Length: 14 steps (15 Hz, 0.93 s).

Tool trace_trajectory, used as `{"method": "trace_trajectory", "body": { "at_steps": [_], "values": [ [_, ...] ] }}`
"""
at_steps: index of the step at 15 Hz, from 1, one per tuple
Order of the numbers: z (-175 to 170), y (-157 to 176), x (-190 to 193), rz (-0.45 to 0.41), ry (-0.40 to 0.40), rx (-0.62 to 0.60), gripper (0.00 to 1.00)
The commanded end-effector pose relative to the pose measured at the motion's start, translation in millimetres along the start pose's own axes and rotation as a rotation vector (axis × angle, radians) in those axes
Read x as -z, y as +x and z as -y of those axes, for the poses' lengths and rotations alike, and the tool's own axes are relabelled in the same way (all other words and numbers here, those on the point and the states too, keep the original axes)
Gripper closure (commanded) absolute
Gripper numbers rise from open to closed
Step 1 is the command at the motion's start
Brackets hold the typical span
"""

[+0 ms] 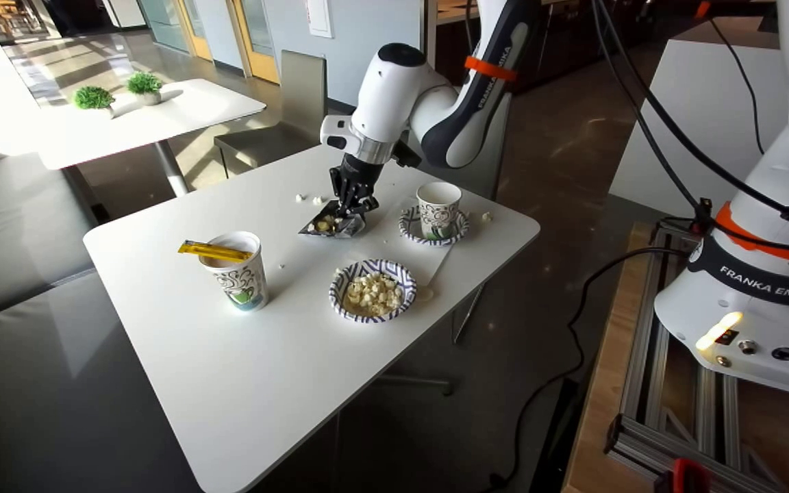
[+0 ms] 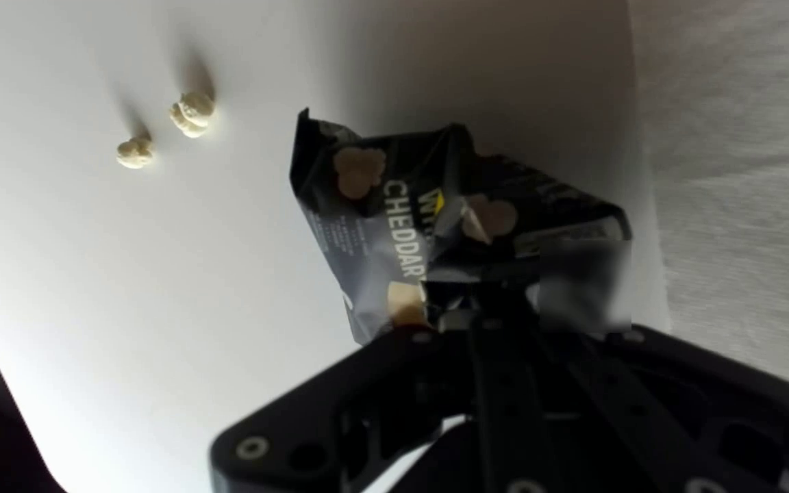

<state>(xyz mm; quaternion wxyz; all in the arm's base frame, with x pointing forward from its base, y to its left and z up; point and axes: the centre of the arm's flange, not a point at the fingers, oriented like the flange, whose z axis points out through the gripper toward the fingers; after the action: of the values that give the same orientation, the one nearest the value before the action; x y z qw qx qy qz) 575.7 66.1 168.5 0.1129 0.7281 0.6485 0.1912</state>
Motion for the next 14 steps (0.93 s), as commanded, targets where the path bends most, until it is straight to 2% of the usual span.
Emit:
{"method": "trace_trajectory", "body": {
  "at_steps": [1,8,14],
  "values": [
    [-9.8,4.7,32.8,0.044,0.015,-0.015,1.00],
    [-19.6,12.0,79.9,0.057,-0.044,-0.056,1.00],
    [-23.3,12.5,99.0,0.060,-0.074,-0.076,1.00]
  ]
}}
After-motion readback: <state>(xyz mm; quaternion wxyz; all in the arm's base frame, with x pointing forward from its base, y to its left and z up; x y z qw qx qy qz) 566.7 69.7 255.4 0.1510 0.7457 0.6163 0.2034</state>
